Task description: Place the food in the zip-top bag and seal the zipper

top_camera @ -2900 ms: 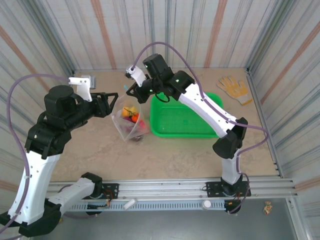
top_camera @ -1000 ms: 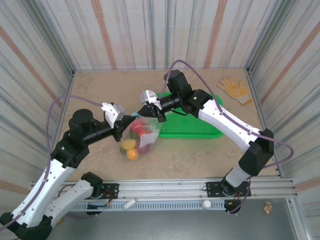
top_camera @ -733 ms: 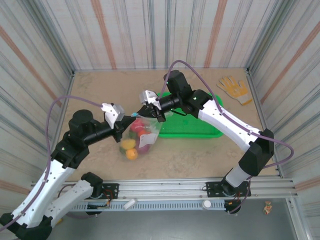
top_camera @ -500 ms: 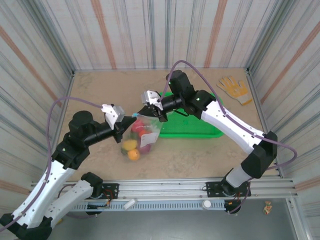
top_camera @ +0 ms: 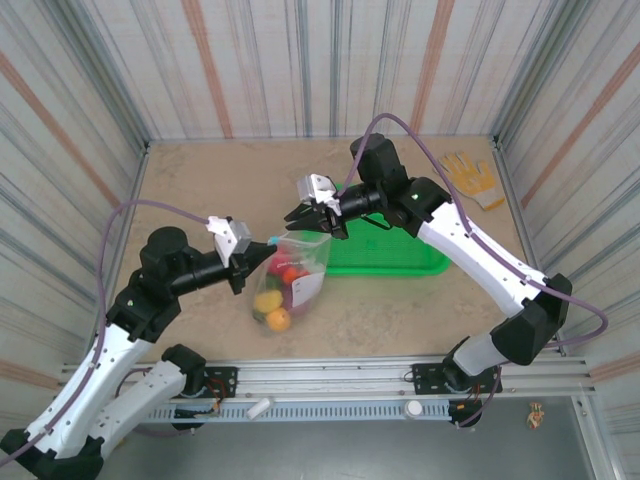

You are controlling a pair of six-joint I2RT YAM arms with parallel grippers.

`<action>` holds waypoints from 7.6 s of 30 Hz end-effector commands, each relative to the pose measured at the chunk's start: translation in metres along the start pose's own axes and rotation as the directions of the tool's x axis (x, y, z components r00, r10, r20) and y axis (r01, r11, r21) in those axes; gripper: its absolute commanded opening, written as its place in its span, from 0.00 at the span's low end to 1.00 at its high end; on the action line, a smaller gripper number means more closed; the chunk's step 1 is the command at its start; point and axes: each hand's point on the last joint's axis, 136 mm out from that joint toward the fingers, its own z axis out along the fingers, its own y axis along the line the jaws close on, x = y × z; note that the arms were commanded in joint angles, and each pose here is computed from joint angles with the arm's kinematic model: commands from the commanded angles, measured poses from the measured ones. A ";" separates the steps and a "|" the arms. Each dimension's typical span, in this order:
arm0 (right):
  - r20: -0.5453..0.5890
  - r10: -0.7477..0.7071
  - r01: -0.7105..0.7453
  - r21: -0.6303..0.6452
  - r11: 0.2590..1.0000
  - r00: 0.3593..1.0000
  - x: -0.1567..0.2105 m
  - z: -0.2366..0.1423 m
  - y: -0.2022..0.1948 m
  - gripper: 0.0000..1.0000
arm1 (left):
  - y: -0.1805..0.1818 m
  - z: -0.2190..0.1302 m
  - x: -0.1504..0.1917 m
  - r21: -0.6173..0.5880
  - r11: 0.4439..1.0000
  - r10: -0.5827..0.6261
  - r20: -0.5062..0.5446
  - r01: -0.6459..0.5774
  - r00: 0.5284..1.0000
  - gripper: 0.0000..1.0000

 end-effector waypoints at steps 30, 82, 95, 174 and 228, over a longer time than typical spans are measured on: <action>-0.040 0.261 -0.264 -0.200 0.944 0.964 0.000 0.033 0.028 0.37 | -0.011 -0.008 -0.010 0.018 0.990 0.137 0.032 -0.138 0.990 0.00; -0.095 0.258 -0.263 -0.053 0.963 0.962 0.028 0.015 0.019 0.00 | 0.012 -0.026 -0.022 -0.179 0.968 0.191 0.072 -0.176 0.979 0.00; -0.128 0.278 -0.279 0.015 0.960 0.952 0.039 0.004 0.011 0.00 | 0.024 -0.039 -0.027 -0.287 0.941 0.211 0.093 -0.177 0.973 0.00; -0.078 0.267 -0.250 0.181 0.951 0.960 0.023 -0.020 0.024 0.54 | 0.005 -0.046 -0.044 -0.225 0.960 0.217 0.210 -0.169 0.953 0.00; -0.197 0.538 -0.529 0.100 0.843 0.820 0.056 -0.033 0.055 0.03 | 0.028 -0.052 -0.037 -0.353 0.924 0.219 0.177 -0.145 0.960 0.00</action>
